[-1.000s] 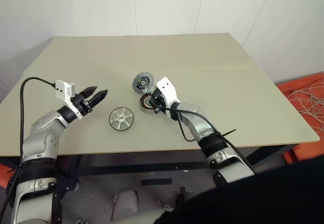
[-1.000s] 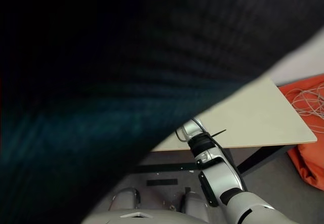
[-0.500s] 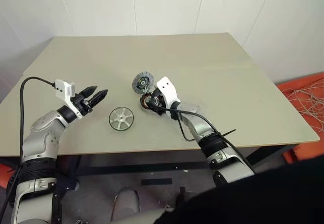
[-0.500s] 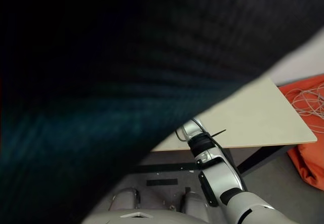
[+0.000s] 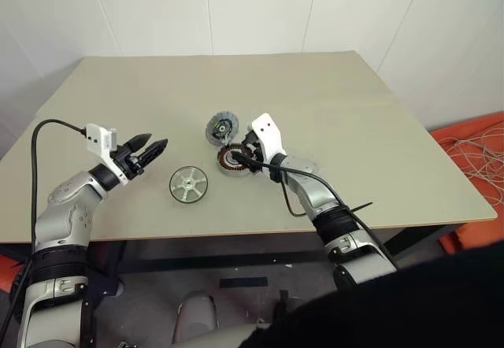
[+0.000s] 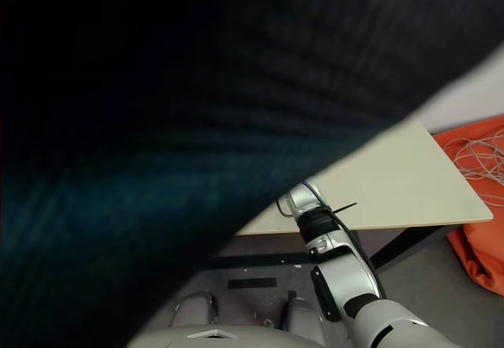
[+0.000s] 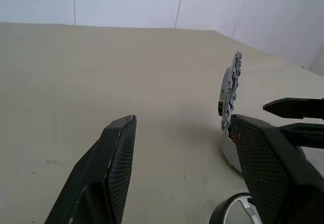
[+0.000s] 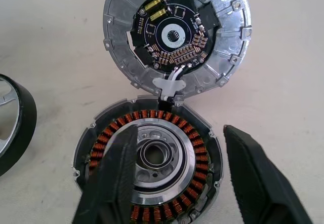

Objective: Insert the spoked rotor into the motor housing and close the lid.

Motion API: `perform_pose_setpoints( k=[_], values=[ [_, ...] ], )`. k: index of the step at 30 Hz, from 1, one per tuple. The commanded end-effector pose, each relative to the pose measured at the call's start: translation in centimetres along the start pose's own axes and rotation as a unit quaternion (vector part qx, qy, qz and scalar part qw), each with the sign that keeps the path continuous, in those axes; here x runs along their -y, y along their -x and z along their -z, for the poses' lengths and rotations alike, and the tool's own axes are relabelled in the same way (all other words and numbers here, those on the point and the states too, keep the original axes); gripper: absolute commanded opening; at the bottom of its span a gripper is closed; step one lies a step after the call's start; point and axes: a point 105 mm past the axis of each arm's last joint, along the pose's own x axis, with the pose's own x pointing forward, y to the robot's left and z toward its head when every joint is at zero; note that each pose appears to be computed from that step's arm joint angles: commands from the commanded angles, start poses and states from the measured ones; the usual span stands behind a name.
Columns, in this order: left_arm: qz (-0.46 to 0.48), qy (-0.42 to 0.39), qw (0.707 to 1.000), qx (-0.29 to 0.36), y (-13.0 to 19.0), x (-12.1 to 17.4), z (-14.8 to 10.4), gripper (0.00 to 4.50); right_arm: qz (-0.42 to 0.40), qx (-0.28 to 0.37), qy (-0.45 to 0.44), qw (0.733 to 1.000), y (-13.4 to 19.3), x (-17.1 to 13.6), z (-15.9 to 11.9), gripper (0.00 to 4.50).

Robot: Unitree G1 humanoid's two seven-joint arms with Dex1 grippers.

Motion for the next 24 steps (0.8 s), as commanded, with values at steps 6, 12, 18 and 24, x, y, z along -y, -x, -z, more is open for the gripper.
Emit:
perform_pose_setpoints(
  k=[6,12,18,24],
  values=[
    [0.004,-0.022,1.0,0.013,-0.09,0.22,-1.28,3.17,-0.008,0.029,0.002,1.0,0.12,-0.23,-1.69,1.14],
    [0.0,-0.023,1.0,0.013,0.04,0.13,-1.31,3.17,-0.008,0.023,0.002,1.0,0.03,-0.27,-1.41,0.05],
    [-0.001,-0.023,1.0,0.014,0.03,0.12,-1.32,3.17,-0.005,0.019,0.009,1.0,0.05,-0.2,-1.33,0.05],
    [-0.001,-0.022,1.0,0.014,0.02,0.11,-1.32,3.17,-0.009,0.013,0.01,1.0,-0.03,-0.48,-0.94,0.05]
  ],
)
